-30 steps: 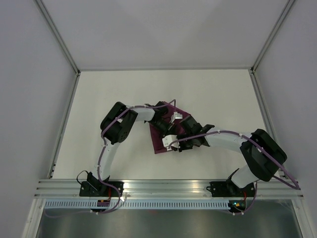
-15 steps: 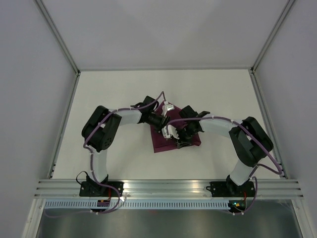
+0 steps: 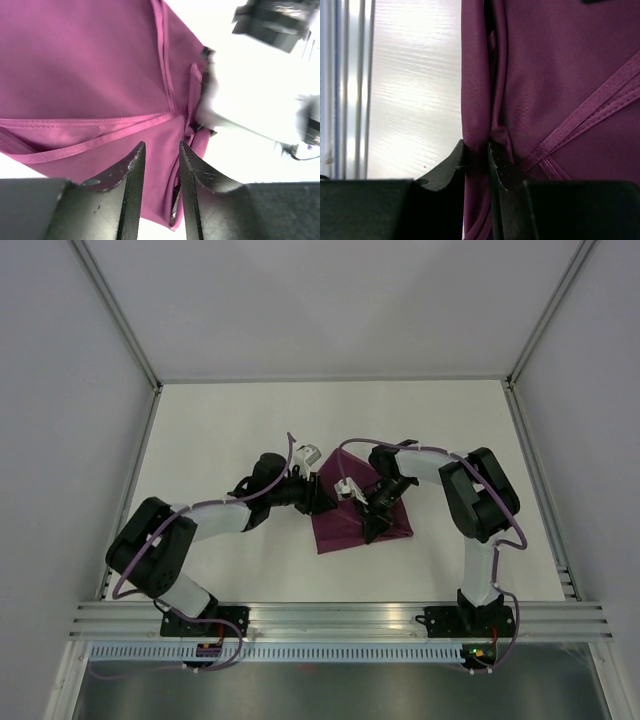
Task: Fold the napkin, place the utensils inside, and roll it up
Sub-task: Roll the napkin with the utensil
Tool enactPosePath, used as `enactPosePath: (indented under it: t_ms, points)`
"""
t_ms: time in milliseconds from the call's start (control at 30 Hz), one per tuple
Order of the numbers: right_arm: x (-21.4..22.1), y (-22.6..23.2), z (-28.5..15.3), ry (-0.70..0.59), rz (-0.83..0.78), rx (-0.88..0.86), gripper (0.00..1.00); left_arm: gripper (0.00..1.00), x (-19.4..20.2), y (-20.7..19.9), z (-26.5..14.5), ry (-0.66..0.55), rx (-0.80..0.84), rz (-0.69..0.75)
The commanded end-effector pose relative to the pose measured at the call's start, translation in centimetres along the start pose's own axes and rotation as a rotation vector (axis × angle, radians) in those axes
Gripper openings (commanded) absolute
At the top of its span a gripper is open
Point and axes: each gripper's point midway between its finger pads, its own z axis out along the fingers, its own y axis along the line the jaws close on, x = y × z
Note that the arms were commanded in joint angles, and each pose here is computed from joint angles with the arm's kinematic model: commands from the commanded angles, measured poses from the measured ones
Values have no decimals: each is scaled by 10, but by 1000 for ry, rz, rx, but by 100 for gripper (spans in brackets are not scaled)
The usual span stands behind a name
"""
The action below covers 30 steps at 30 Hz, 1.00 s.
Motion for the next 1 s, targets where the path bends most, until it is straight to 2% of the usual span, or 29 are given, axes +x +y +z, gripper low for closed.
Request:
enactPosePath:
  t_ms: [0,167,267,433,667,967]
  points:
    - [39,18,9,102,85,-129,2,39,-46,-13,-5,-250,-130,192]
    - [38,14,5,90,120,-152,2,40,-34,-35,4,-257,-230,347]
    - [39,12,4,83,139,-162,2,41,-20,-49,11,-232,-278,496]
    - [40,10,2,70,165,-163,2,42,11,-71,24,-146,-266,663]
    - [45,7,3,70,195,-151,2,45,56,-89,49,16,-190,800]
    - [45,3,3,68,215,-145,2,46,76,-102,81,95,-136,933]
